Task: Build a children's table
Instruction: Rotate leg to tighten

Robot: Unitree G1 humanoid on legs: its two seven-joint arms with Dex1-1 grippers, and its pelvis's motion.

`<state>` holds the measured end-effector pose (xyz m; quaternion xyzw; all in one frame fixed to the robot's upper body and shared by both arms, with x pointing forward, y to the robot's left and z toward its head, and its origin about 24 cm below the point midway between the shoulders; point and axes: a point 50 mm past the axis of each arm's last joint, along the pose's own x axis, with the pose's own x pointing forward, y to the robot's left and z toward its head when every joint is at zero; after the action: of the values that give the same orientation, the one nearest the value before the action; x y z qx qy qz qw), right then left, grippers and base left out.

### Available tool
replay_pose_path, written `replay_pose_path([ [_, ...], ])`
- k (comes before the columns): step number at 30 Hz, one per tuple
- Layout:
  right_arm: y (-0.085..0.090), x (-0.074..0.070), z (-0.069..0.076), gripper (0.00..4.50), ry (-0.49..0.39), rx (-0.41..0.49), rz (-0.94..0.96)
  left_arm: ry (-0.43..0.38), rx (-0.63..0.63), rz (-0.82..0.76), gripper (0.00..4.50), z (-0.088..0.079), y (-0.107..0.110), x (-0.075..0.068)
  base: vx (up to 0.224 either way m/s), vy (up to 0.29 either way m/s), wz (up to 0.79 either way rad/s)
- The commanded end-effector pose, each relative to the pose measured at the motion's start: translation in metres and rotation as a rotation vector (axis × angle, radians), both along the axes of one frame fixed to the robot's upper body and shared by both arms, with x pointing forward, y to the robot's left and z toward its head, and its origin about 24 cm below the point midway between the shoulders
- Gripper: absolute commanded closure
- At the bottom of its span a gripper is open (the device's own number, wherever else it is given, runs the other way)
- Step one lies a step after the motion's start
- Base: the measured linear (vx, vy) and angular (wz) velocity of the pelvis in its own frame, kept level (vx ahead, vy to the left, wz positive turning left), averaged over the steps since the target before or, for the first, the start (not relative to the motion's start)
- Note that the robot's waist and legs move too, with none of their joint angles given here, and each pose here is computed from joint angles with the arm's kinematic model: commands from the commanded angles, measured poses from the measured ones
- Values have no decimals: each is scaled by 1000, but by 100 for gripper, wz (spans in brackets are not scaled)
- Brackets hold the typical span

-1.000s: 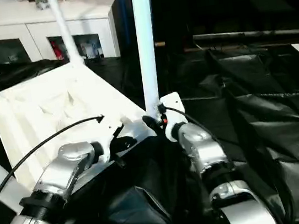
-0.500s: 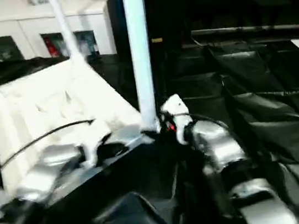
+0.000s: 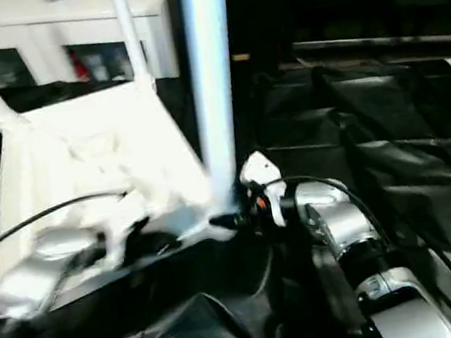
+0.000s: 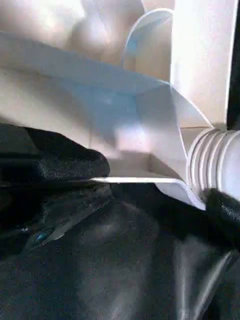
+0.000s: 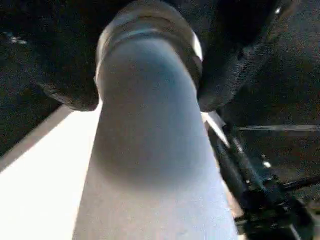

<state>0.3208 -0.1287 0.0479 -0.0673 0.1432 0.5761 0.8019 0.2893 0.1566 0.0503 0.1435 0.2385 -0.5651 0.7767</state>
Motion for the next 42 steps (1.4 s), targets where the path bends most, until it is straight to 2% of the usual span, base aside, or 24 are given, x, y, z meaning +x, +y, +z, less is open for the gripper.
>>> replay_pose_path([
  [1,-1,0,2,149,3,2,4,83,17,-38,450,-14,-1,-11,0,0,0],
  [5,-1,0,2,179,9,4,17,85,19,-39,450,-13,1,-12,0,0,0],
  [12,4,-6,-5,186,44,36,8,79,13,9,450,-13,-1,-10,0,0,0],
  [16,10,-1,-14,186,54,36,-146,45,18,123,450,-17,-6,1,0,0,0],
  [19,20,9,-27,187,77,28,-443,0,14,286,450,-20,-24,17,-18,-1,-1],
  [20,24,15,-32,187,112,38,-608,-3,6,343,450,-22,-36,24,-55,-4,-4],
  [24,39,21,-32,187,148,62,-766,-10,6,407,450,-25,-64,32,-15,0,-1],
  [28,58,22,-25,187,80,50,-696,-25,36,397,450,-28,-81,34,0,0,0],
  [29,63,23,-21,187,55,73,-666,-32,43,386,450,-28,-83,34,0,0,0],
  [30,66,23,-17,152,55,107,-657,-37,46,375,450,-27,-83,35,0,0,0],
  [31,66,23,-17,152,55,107,-657,-37,46,375,450,-27,-83,35,0,0,0],
  [32,64,24,-14,117,35,122,-634,-43,53,368,450,-27,-78,35,0,0,0],
  [34,62,24,-12,115,18,121,-615,-50,52,360,450,-26,-74,36,0,0,0],
  [36,58,23,-10,82,23,144,-565,-44,50,347,450,-26,-68,35,0,0,0],
  [39,50,21,-8,69,16,138,-486,-57,36,304,450,-23,-61,33,0,0,0],
  [42,26,11,-4,69,-43,57,-249,-34,20,246,450,-20,-41,25,0,0,0],
])
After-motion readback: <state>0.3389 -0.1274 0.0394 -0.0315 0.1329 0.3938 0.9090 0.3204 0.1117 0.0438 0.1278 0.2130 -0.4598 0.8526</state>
